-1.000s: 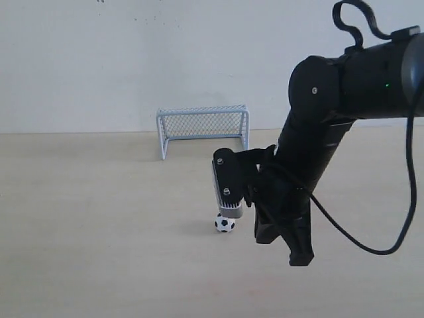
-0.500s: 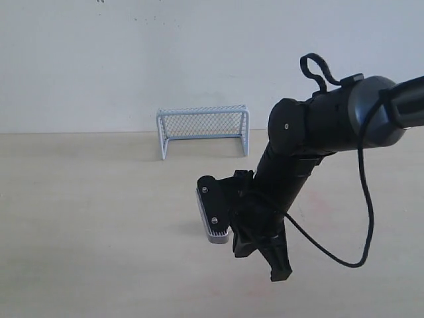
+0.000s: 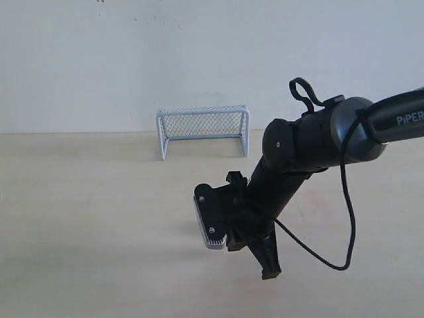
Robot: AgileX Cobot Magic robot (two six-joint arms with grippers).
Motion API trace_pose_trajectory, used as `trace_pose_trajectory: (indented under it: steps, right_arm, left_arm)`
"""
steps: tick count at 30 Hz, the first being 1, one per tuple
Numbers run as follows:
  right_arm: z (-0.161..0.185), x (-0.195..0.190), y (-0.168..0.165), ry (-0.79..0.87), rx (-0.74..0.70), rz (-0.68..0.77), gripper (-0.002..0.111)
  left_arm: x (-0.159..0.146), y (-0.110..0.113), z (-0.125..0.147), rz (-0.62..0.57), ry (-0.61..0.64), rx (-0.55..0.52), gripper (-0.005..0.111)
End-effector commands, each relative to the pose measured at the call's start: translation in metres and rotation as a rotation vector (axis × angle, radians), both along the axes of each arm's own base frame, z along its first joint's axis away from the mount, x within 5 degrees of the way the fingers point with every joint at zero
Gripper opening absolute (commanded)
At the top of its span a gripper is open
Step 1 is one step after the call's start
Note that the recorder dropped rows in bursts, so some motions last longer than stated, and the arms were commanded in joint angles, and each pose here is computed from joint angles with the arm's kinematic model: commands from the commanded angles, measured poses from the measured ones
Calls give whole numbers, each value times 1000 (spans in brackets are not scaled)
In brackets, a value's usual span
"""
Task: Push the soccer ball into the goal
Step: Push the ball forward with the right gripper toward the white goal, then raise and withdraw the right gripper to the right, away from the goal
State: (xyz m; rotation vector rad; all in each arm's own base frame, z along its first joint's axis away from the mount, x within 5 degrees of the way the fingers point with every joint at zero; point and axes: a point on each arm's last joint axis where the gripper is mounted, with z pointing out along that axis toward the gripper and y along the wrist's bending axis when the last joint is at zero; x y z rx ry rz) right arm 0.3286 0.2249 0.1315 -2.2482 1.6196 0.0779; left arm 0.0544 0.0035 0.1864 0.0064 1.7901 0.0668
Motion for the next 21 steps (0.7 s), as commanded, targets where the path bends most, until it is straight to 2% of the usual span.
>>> trace_pose_trajectory:
  steps: [1, 2, 3, 4, 5, 10, 21]
  right_arm:
    - [6, 41, 7, -404, 74, -13, 0]
    - [18, 55, 8, -569, 121, -55, 0]
    - [40, 62, 10, -679, 241, -199, 0]
    - [58, 60, 15, -716, 358, -322, 0]
    - [73, 54, 17, -741, 432, -385, 0]
    - [98, 28, 14, -896, 442, -322, 0]
    - [82, 0, -7, -879, 363, -292, 0]
  left_arm:
    - [0, 0, -1, 3, -1, 1, 4]
    - [0, 0, -1, 3, -1, 1, 4]
    - [0, 0, -1, 3, -1, 1, 4]
    - [0, 0, -1, 3, -1, 1, 4]
    - [0, 0, -1, 3, -1, 1, 4]
    - [0, 0, -1, 3, -1, 1, 4]
    - [0, 0, -1, 3, -1, 1, 4]
